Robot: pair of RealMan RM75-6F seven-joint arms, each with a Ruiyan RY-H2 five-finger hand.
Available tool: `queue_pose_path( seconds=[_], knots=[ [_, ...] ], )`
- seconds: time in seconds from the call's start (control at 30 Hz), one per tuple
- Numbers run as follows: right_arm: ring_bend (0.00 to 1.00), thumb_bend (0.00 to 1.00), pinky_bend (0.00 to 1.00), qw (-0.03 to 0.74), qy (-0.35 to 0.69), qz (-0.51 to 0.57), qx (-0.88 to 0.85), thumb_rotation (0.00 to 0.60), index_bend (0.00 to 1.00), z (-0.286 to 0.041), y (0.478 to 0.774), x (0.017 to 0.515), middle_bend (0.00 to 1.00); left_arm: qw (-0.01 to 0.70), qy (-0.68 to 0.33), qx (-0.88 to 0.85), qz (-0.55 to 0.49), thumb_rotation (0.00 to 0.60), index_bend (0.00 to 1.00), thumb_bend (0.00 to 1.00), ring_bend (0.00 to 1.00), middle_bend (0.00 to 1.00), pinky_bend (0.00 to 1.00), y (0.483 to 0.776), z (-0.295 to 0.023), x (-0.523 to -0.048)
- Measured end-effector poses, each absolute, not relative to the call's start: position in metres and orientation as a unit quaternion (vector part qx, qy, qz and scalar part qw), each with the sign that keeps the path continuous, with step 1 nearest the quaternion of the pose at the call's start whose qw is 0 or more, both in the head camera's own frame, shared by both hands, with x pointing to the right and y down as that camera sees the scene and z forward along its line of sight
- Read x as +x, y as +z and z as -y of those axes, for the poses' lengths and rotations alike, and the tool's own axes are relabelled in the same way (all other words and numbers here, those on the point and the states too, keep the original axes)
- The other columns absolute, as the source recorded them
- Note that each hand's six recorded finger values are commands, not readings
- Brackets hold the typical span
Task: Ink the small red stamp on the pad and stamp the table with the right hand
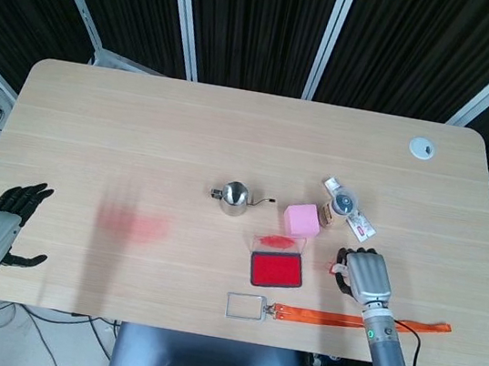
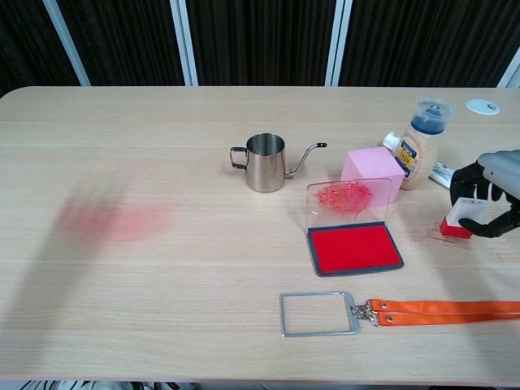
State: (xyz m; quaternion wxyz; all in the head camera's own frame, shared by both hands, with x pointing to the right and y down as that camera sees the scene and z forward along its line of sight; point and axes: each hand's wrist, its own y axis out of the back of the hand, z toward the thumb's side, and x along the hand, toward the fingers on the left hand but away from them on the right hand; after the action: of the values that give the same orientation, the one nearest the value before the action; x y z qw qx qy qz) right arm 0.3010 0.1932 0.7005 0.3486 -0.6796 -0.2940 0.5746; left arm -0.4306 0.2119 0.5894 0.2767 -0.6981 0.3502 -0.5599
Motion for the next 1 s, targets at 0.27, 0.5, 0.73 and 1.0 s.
queue_pose_path(
  seconds=[0.27, 0.5, 0.73, 1.0],
  knots=[
    [0.50, 0.69, 0.47, 0.372, 0.495, 0.287, -0.730, 0.600, 0.76, -0.197, 0.677, 0.288, 0.66, 0.274, -0.562, -0.697, -0.350, 0.600, 0.00, 0.01, 0.00, 0.00, 0.00, 0.591, -0.213, -0.430],
    [0.51, 0.69, 0.47, 0.373, 0.461, 0.275, -0.757, 0.600, 0.77, -0.202, 0.674, 0.261, 0.66, 0.274, -0.563, -0.695, -0.352, 0.600, 0.00, 0.01, 0.00, 0.00, 0.00, 0.591, -0.213, -0.430],
    [0.51, 0.69, 0.47, 0.370, 0.446, 0.264, -0.771, 0.600, 0.78, -0.205, 0.683, 0.236, 0.67, 0.273, -0.563, -0.696, -0.352, 0.600, 0.00, 0.01, 0.00, 0.00, 0.00, 0.591, -0.213, -0.430],
    [0.51, 0.69, 0.47, 0.370, 0.435, 0.261, -0.778, 0.600, 0.79, -0.205, 0.693, 0.208, 0.68, 0.270, -0.562, -0.698, -0.352, 0.600, 0.00, 0.01, 0.00, 0.00, 0.00, 0.591, -0.212, -0.431]
  ],
)
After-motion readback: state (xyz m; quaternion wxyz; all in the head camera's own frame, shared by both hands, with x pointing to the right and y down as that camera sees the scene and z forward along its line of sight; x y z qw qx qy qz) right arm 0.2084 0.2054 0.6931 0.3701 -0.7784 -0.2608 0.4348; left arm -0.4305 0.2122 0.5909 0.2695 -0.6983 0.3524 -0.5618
